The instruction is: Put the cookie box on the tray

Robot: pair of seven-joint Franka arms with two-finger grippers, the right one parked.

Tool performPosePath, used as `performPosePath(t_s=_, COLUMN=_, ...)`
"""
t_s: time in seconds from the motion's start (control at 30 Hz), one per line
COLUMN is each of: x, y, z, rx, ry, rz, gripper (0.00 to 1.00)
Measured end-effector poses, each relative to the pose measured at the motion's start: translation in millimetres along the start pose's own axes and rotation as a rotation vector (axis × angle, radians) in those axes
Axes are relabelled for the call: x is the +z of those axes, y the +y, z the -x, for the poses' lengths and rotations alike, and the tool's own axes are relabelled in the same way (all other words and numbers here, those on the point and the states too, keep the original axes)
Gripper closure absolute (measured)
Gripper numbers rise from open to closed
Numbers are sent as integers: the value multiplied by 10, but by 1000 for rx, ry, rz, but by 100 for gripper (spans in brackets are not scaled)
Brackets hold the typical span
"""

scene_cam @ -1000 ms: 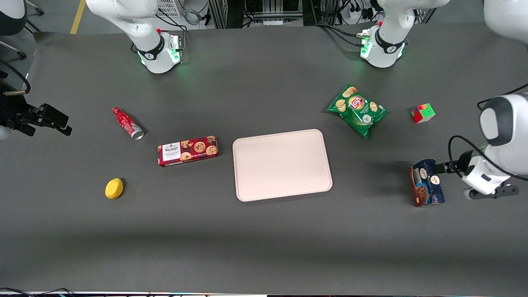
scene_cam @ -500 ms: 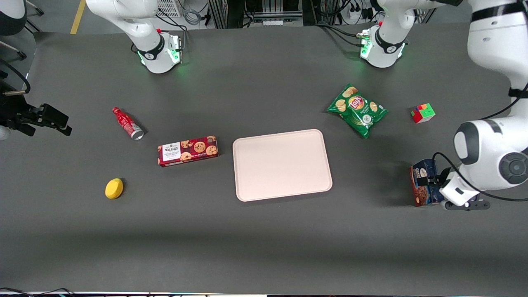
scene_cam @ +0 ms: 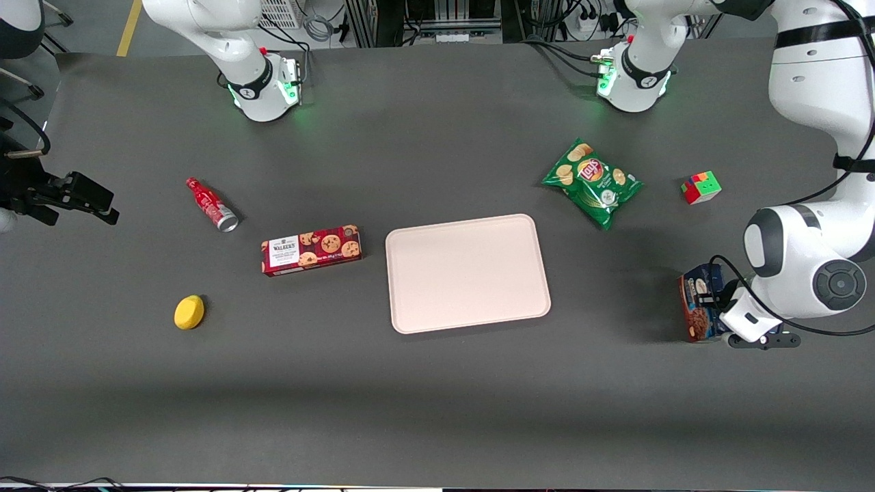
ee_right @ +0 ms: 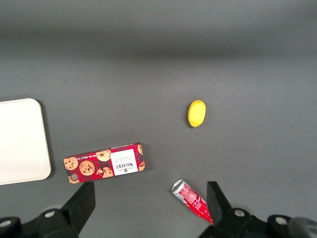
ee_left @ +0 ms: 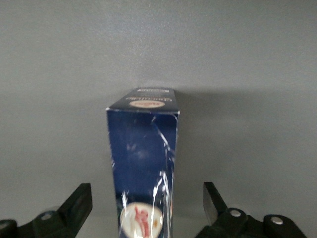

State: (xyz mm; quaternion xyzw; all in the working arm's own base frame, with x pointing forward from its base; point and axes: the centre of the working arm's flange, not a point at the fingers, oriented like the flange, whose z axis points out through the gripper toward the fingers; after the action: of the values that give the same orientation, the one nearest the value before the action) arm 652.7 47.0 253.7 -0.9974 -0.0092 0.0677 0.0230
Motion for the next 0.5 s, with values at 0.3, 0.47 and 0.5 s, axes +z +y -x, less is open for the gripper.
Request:
performPosePath(t_s=0.3, x=-301, y=-2, z=-34, rx=-2, ry=-2, rz=4, gripper=78)
performPosePath(t_s=0.47, x=-997, y=11, z=-2, rx=-15, ry=-52, rz=16, gripper=78)
performPosePath(t_s=0.5, x=-1183, y=28, z=18, rx=-22, ry=-58, rz=20, gripper=78)
